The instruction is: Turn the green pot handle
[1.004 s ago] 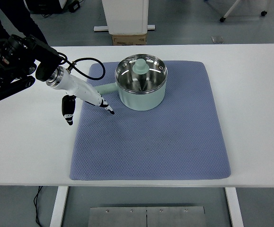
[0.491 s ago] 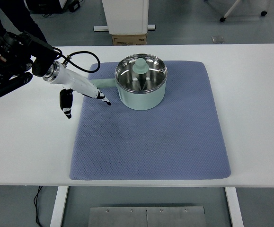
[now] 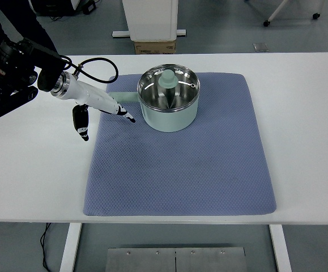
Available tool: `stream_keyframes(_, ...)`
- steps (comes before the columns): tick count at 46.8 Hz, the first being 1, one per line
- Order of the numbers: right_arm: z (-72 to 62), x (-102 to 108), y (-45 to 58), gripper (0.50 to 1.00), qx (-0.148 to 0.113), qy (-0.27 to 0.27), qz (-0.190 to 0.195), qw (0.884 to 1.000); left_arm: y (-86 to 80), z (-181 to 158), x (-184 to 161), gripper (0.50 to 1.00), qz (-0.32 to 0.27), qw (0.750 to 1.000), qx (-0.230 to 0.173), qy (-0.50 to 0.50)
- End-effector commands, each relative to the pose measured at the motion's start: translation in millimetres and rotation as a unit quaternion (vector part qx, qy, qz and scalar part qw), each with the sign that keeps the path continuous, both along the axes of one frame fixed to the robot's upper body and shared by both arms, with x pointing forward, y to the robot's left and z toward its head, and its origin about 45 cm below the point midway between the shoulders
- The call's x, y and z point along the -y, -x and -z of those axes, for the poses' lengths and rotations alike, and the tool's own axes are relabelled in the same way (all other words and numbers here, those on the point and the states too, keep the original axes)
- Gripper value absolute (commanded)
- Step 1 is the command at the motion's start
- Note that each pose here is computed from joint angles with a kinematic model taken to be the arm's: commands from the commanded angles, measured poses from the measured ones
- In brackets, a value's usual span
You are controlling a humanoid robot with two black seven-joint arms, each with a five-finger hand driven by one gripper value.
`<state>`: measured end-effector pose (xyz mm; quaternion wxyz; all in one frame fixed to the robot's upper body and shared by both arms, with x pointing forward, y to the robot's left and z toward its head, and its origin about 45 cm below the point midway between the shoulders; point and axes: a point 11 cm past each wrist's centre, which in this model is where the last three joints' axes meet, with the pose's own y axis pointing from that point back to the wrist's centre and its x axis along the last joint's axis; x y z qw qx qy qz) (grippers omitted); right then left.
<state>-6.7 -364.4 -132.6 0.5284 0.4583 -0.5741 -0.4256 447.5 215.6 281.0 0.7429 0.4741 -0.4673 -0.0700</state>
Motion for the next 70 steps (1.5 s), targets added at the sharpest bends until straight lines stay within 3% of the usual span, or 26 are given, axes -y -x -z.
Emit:
stream_keyframes(1, 0.0, 0.0, 0.0, 1.0, 0.0, 0.0, 0.0, 1.0, 2.0, -2.3, 2.6, 1.0, -0.002, 1.0, -0.013, -0.005)
stream_keyframes(8, 0.0, 0.0, 0.0, 1.0, 0.0, 0.0, 0.0, 1.0, 2.2, -19.8, 10.0, 1.0, -0.016, 0.999, -0.037, 0.01)
stream_keyframes(22, 0.0, 0.0, 0.0, 1.0, 0.0, 0.0, 0.0, 1.0, -10.6, -82.1, 19.0, 1.0, -0.055, 0.99, -0.023, 0.127)
stream_keyframes(33, 0.0, 0.0, 0.0, 1.0, 0.0, 0.0, 0.0, 1.0, -16.3, -121.8, 10.7, 1.0, -0.124, 0.942, -0.061, 0.306)
stream_keyframes(42, 0.0, 0.0, 0.0, 1.0, 0.0, 0.0, 0.0, 1.0, -20.8, -120.5, 6.5, 1.0, -0.16, 0.905, -0.09, 0.385)
stream_keyframes(50, 0.0, 0.0, 0.0, 1.0, 0.0, 0.0, 0.0, 1.0, -33.0, -110.6, -5.3, 1.0, -0.202, 0.87, -0.062, 0.446)
stream_keyframes(60, 0.0, 0.0, 0.0, 1.0, 0.0, 0.0, 0.0, 1.0, -45.5, -101.7, -24.6, 1.0, -0.266, 0.808, -0.023, 0.525)
stream_keyframes(70, 0.0, 0.0, 0.0, 1.0, 0.0, 0.0, 0.0, 1.0, -63.5, -96.8, -40.2, 1.0, -0.344, 0.687, -0.045, 0.639)
